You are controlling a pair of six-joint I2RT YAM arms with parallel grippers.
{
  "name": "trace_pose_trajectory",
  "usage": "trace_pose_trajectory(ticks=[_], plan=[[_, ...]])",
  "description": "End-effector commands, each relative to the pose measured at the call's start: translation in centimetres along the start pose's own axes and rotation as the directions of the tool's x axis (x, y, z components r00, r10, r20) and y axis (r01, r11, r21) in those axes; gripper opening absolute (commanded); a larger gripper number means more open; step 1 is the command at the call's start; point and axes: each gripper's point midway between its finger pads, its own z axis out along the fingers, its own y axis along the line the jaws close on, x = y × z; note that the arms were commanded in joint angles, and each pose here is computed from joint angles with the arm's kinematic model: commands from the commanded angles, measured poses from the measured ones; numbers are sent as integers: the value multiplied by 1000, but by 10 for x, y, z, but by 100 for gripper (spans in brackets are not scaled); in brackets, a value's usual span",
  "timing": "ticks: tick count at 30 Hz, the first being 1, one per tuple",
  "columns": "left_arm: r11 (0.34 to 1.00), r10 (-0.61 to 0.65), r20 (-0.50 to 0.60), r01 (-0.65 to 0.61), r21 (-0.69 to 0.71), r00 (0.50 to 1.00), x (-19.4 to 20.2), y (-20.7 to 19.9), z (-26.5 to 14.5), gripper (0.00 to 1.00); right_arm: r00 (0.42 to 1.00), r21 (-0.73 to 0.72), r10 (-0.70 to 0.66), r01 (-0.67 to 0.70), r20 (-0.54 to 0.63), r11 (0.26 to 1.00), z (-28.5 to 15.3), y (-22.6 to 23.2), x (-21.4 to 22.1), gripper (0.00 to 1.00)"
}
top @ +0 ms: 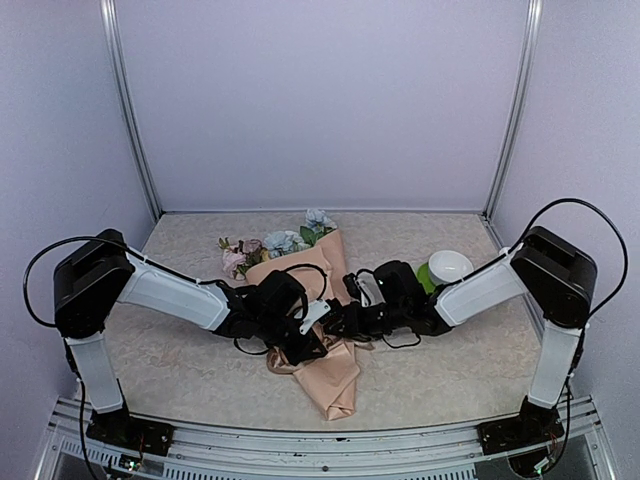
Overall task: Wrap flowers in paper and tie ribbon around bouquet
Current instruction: Cross the ribbon over the folded bouquet.
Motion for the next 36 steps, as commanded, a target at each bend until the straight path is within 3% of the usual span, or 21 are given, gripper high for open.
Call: trace_pose_trajectory(ticks=[1,8,10,15,19,24,27,29,36], plan=[[1000,-5,-28,5,16,1000,13,1,6,4,1000,-86,-15,15,-1,996,9,15,-9,32],[1000,-11,-17,11,22,1000,12,3,3,4,1000,-75,-16,16,10,997,17,13,-16,39],[1000,-9,-16,9,23,1000,11,3,3,4,1000,-74,-18,19,10,997,19,14,-18,33],[1000,-10,-23,10,22,1000,13,3,3,4,1000,-88,-3,5,23,996,18,11,-24,2],[1000,-8,-26,9,18,1000,15,4,2,4,998,-124,-17,24,57,992,6,16,-38,0],[1000,-3,-18,4,18,1000,15,3,-2,4,983,-265,-180,186,47,946,-1,57,-55,0],[1000,13,16,-13,12,1000,8,-1,-10,5,973,-242,-222,230,61,943,-3,59,-63,0],[1000,21,39,-21,-5,999,2,0,-16,10,970,-234,-231,243,78,941,-7,58,-67,0],[995,85,136,-76,-72,987,-35,-1,-44,47,985,-137,-157,165,65,977,-1,14,-64,0]])
